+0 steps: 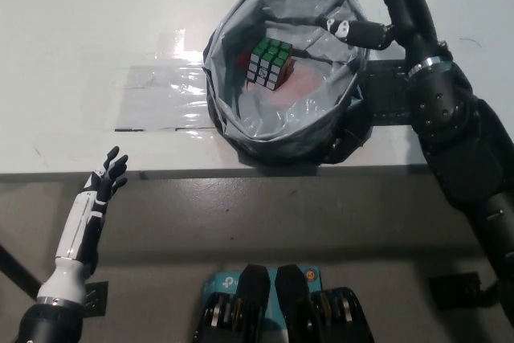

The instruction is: Use the right hand to pick up a rubix's cube and place it into a plastic bag and lift the bag

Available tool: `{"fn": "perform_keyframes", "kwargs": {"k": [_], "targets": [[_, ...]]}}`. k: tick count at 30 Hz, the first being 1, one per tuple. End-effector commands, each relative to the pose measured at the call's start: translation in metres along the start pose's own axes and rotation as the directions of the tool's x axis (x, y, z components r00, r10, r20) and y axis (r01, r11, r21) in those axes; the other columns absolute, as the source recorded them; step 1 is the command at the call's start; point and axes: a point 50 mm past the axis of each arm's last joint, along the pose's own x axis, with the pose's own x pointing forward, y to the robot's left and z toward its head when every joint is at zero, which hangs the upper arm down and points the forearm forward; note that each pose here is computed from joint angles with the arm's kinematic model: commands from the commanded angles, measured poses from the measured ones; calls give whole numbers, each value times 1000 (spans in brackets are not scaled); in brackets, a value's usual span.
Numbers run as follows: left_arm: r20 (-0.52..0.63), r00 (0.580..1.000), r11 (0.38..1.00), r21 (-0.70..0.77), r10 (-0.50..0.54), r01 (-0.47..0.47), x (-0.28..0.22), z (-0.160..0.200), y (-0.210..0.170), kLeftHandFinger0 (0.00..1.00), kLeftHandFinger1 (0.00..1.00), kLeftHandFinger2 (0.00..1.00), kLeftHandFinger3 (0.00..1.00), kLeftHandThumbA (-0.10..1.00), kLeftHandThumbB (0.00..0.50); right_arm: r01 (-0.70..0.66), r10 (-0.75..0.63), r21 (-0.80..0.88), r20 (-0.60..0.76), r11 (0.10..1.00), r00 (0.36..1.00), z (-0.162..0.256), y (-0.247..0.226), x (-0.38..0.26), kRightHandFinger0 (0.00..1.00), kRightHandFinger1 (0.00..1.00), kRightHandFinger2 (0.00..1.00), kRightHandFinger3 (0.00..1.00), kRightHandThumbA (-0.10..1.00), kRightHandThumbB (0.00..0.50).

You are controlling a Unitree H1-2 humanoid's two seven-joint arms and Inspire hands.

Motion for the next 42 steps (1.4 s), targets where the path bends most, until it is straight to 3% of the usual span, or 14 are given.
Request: {"fn": "perform_keyframes", "kwargs": {"k": [1, 15, 22, 28, 29, 30, 31, 32, 33, 34, 35, 36, 39, 42], "targets": [[75, 997, 1000, 8, -4, 3, 7, 13, 6, 1000, 1000, 1000, 1000, 1000, 243, 60, -59, -11, 70, 998, 996, 26, 0, 28, 1000, 1000, 1000, 1000, 883, 436], [76, 997, 1000, 6, -3, 2, 5, 13, 4, 1000, 1000, 1000, 1000, 1000, 231, -8, 14, 78, -72, 997, 997, 15, 53, 33, 1000, 1000, 1000, 1000, 800, 498], [84, 996, 1000, 13, -2, 1, 5, 13, 4, 1000, 1000, 1000, 1000, 1000, 228, -15, 29, 60, -245, 998, 969, 15, 60, 39, 1000, 1000, 1000, 1000, 744, 489], [81, 997, 1000, 12, -4, 3, 5, 14, 4, 1000, 1000, 1000, 1000, 1000, 234, 34, -19, 37, -349, 999, 937, 16, 59, 41, 1000, 1000, 1000, 1000, 555, 437], [87, 996, 1000, 14, -4, 3, 5, 14, 4, 1000, 1000, 1000, 1000, 1000, 221, 64, -64, -12, -360, 998, 931, 16, 55, 42, 944, 1000, 1000, 1000, 421, 360], [88, 996, 1000, 15, -4, 2, 6, 14, 4, 1000, 1000, 1000, 1000, 1000, 221, 73, -79, -30, -361, 997, 929, 16, 53, 42, 820, 1000, 1000, 1000, 387, 353], [89, 996, 1000, 17, -4, 2, 6, 14, 5, 1000, 1000, 1000, 1000, 1000, 227, 107, -117, -48, -351, 993, 929, 16, 50, 42, 608, 812, 979, 995, 212, 311], [89, 996, 1000, 17, -3, 2, 6, 14, 5, 1000, 1000, 1000, 1000, 1000, 229, 116, -126, -50, -348, 992, 929, 15, 50, 42, 475, 666, 888, 924, 145, 322], [87, 996, 1000, 18, -3, 2, 7, 14, 5, 1000, 1000, 1000, 1000, 1000, 242, 142, -148, -40, -340, 989, 929, 14, 48, 42, 95, 221, 428, 475, -51, 229], [85, 996, 1000, 22, -2, 0, 7, 13, 5, 1000, 1000, 1000, 1000, 1000, 246, 179, -172, -8, -322, 984, 931, 9, 45, 39, 4, 10, 186, 258, -98, 288], [84, 996, 1000, 24, -1, -1, 8, 13, 5, 1000, 1000, 1000, 1000, 1000, 246, 187, -178, 0, -318, 982, 931, 8, 45, 39, 4, 10, 186, 258, -98, 288], [83, 997, 1000, 22, -3, 1, 8, 13, 6, 1000, 1000, 1000, 1000, 1000, 246, 192, -179, 11, -315, 981, 932, 7, 44, 38, 0, 45, 327, 321, -100, 287], [85, 996, 1000, 22, -2, 0, 8, 14, 6, 1000, 1000, 1000, 1000, 1000, 243, 188, -171, 24, -316, 982, 933, 2, 43, 36, 0, 108, 511, 429, -100, 297], [83, 997, 1000, 12, 0, -1, 8, 14, 6, 1000, 1000, 1000, 1000, 1000, 247, 192, -169, 44, -320, 980, 932, -2, 43, 33, 0, 101, 565, 492, -100, 291]]}}
